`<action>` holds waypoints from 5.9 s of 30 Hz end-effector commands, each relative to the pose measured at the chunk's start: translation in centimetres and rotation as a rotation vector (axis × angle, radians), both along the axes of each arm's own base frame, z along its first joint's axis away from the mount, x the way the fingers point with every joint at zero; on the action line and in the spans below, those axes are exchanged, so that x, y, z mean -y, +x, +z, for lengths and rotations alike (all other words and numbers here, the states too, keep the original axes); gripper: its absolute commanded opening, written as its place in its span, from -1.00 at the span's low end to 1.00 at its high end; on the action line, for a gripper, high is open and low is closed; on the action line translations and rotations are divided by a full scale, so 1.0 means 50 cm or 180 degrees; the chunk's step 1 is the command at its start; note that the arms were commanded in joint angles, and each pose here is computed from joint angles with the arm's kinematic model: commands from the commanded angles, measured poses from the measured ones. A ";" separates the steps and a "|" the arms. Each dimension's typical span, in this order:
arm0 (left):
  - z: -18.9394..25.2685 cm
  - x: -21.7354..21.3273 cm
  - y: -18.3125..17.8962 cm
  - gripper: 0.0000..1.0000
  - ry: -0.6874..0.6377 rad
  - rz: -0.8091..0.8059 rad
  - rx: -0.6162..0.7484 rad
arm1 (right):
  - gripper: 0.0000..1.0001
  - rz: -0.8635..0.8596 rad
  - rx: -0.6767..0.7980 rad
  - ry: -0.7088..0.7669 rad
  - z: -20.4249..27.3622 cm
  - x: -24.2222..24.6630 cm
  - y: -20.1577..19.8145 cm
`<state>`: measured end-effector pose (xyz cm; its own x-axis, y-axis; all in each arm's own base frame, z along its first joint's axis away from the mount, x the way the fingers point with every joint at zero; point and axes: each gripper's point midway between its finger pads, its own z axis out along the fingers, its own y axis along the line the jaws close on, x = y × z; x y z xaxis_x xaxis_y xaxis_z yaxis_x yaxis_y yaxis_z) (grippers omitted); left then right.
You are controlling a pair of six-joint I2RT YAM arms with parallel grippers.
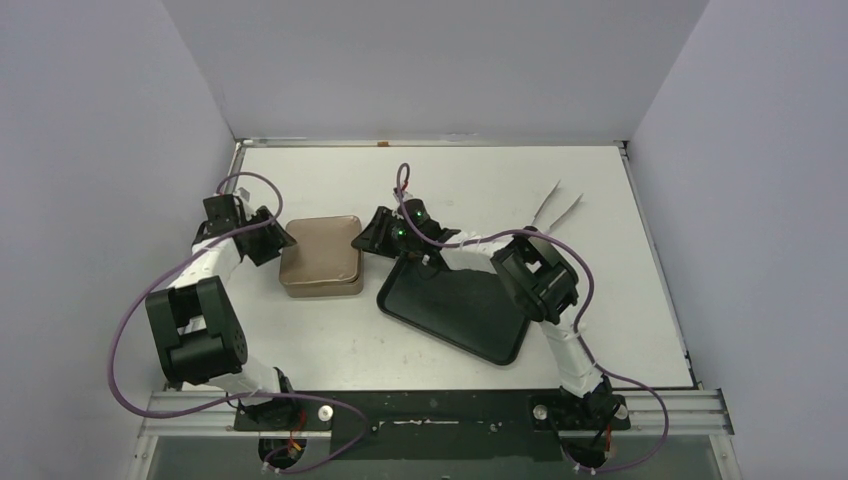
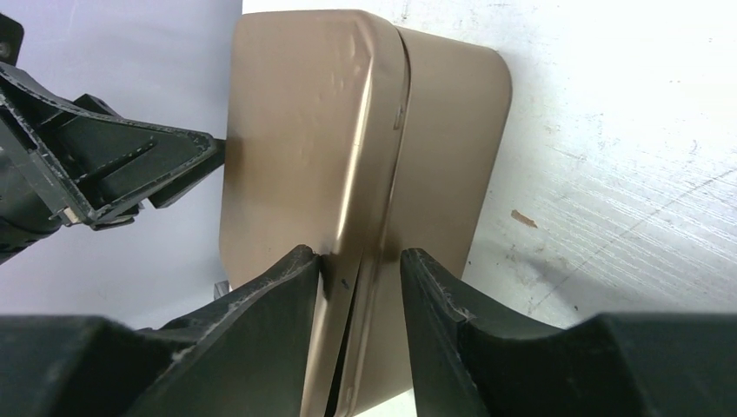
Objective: Pack the chocolate
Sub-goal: Close the box lid on the packing box.
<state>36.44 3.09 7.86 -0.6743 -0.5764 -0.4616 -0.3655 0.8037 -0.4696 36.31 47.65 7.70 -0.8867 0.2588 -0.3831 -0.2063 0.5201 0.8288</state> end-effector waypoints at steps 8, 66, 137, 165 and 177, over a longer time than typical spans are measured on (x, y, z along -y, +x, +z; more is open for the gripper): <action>0.086 0.026 0.057 -0.12 -0.0040 -0.0158 0.0454 | -0.31 0.0109 0.0361 0.0271 0.100 -0.030 0.014; 0.066 -0.001 0.050 -0.14 0.0168 -0.0098 0.0277 | -0.40 0.0227 0.0447 0.0617 0.182 -0.055 -0.022; 0.078 0.064 0.012 0.23 -0.0662 -0.0192 0.0522 | -0.14 0.0353 -0.0296 0.0650 0.089 -0.044 -0.034; 0.041 0.075 -0.005 0.30 -0.0644 -0.0251 0.0453 | -0.18 0.0724 -0.0253 0.1222 0.127 -0.056 -0.042; 0.059 0.065 -0.005 0.32 -0.0498 -0.0232 0.0497 | -0.26 0.0728 -0.0274 0.0985 0.083 -0.059 -0.033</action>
<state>35.54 2.22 7.42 -0.6341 -0.6324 -0.4450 -0.3446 0.7462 -0.5696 36.32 48.56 9.11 -0.9628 0.2123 -0.1675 -0.1080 0.2659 0.9579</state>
